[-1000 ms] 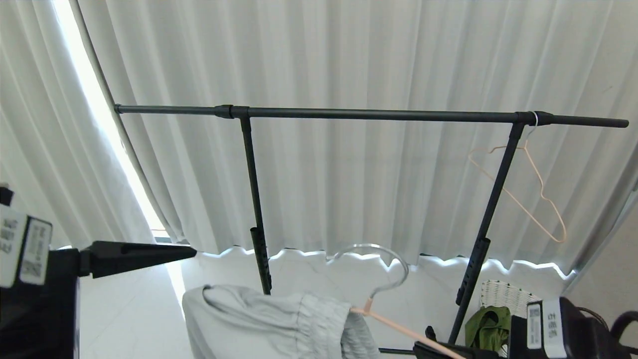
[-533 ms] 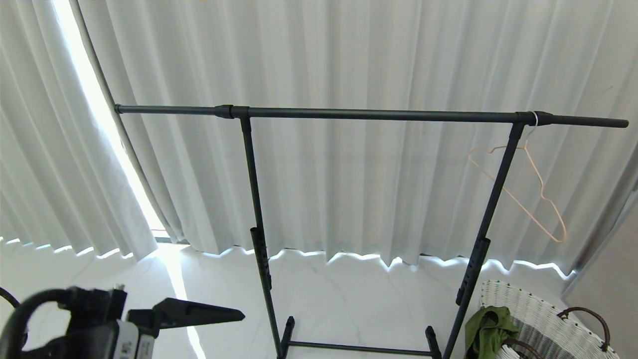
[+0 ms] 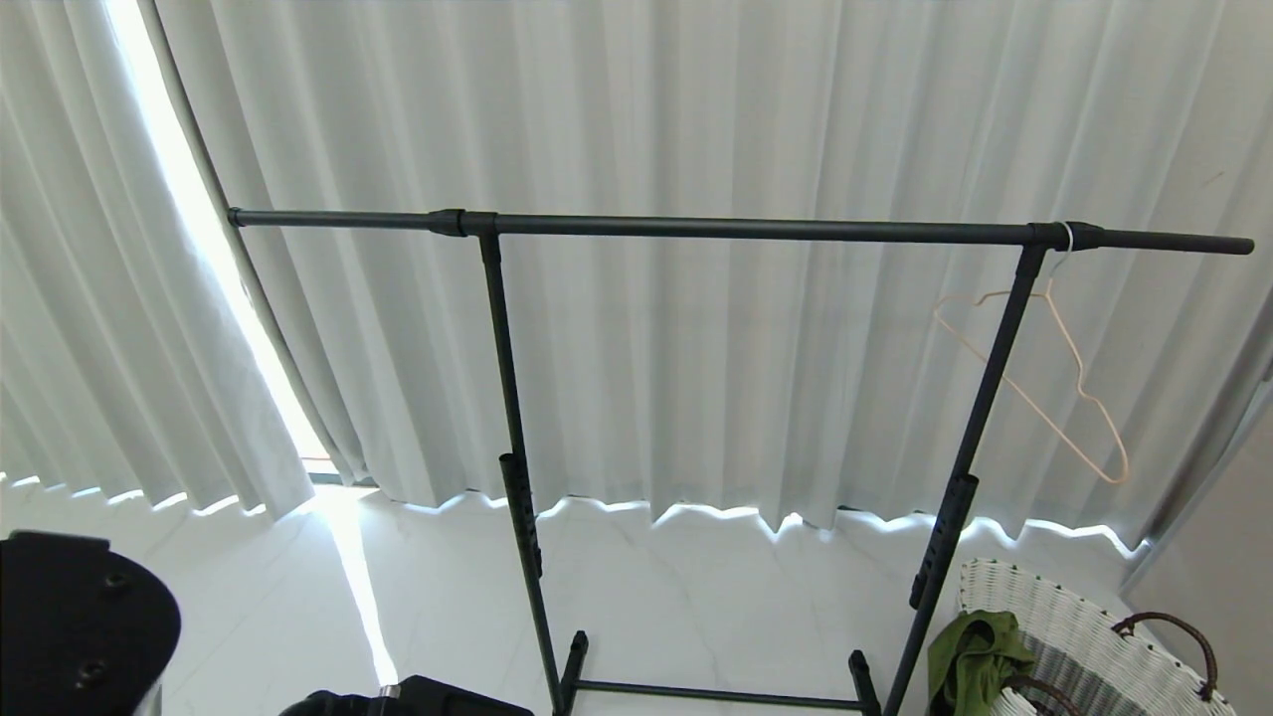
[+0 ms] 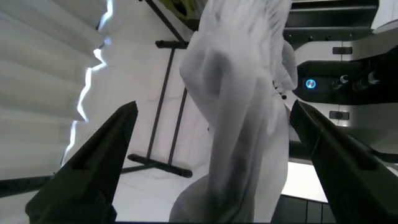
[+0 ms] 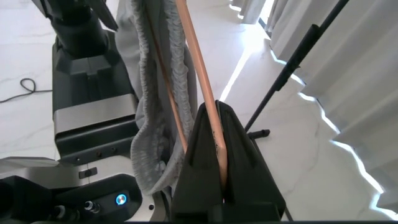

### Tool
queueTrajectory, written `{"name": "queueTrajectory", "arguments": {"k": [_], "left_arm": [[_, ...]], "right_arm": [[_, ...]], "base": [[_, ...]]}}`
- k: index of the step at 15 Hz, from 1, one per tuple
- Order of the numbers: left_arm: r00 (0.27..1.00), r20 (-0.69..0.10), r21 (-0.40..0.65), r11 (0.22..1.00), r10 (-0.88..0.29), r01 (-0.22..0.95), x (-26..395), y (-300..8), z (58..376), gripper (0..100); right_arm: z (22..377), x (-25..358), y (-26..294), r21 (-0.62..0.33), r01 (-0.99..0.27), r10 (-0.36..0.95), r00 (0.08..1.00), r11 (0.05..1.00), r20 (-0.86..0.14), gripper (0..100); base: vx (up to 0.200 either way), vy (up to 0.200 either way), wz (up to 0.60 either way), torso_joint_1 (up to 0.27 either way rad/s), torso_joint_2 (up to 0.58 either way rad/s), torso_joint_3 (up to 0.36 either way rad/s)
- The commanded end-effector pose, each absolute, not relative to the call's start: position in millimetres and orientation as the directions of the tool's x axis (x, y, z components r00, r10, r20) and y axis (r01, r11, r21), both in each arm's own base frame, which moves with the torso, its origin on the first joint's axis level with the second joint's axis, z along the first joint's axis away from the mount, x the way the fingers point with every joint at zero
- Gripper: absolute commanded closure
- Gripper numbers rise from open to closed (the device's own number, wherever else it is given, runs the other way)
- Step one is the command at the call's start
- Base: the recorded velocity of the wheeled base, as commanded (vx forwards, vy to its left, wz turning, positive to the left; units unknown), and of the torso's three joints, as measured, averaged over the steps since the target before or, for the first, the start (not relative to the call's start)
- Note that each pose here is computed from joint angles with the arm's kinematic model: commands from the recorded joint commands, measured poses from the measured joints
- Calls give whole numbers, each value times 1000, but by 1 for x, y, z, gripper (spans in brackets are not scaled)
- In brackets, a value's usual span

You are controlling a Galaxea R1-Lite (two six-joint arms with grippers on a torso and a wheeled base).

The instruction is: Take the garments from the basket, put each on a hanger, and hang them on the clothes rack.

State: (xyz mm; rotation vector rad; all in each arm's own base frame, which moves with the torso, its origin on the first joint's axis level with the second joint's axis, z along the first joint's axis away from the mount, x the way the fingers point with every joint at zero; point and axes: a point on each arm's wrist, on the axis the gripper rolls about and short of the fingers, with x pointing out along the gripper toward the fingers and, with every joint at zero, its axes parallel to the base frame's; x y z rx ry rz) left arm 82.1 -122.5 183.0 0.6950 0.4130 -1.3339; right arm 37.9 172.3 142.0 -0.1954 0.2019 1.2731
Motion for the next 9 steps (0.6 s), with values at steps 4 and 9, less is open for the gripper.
{"name": "queueTrajectory", "arguments": {"k": [4,9], "left_arm": [[215,-661,207,101,-719,973,89,-125,179,0],[224,-652,212,108,-724,971,89,-124,180,100]], "right_arm": [[142,38,173,-35,-959,926,279,280,-255,100],[145,38,174,-38,-960,928,280,279,-247,100]], "base": [[0,0,0,0,0,0],[0,0,0,0,0,0]]}}
